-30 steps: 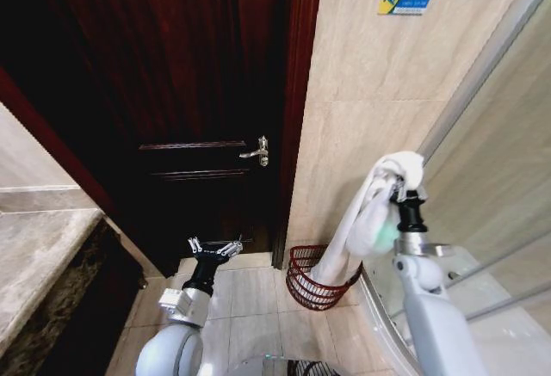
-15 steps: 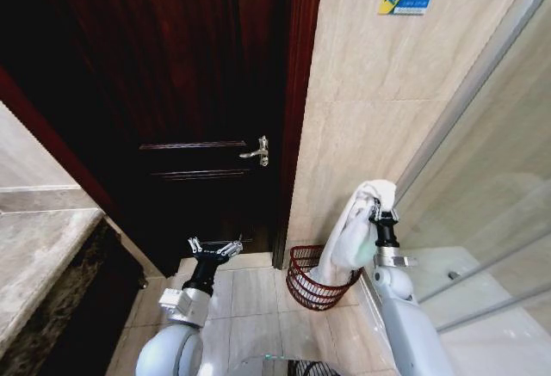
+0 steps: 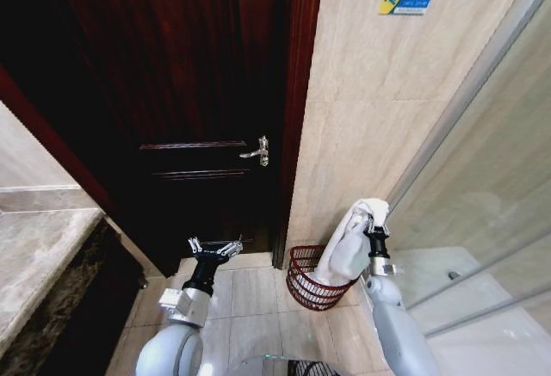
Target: Discard the used towel into the hamper.
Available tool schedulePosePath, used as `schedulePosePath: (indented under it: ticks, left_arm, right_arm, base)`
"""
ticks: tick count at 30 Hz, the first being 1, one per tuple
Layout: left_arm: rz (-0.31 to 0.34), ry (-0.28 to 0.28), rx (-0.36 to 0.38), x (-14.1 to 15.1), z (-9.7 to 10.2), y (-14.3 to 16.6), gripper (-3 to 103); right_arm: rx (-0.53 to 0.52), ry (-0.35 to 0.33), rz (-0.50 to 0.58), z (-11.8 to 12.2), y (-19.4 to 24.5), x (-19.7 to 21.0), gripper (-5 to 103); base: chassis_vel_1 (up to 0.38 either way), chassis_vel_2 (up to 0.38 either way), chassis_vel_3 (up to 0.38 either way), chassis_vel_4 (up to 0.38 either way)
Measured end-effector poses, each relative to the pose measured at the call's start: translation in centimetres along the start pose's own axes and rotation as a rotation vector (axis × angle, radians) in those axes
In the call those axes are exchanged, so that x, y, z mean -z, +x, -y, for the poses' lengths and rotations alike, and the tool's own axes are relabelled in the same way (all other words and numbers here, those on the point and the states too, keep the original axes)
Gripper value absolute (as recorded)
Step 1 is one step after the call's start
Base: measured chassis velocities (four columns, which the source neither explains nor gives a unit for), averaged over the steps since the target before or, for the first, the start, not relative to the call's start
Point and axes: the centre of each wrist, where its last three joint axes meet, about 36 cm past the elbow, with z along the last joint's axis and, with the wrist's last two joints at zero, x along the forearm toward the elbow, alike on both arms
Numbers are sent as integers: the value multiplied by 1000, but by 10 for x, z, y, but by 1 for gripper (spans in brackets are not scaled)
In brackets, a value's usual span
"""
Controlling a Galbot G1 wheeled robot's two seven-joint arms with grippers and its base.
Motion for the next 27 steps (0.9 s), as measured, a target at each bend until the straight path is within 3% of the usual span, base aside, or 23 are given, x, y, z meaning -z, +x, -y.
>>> schedulePosePath:
  ticks: [13,27]
  left_arm:
    - [0,0,0,0,0,0,100]
    - [0,0,0,0,0,0,100]
  right_arm:
    - [-1,-7,-15,-10,12,-6,11]
    - [30,-17,-139,-10,48,-35,11]
  base:
    - [0,0,0,0]
    - [0,0,0,0]
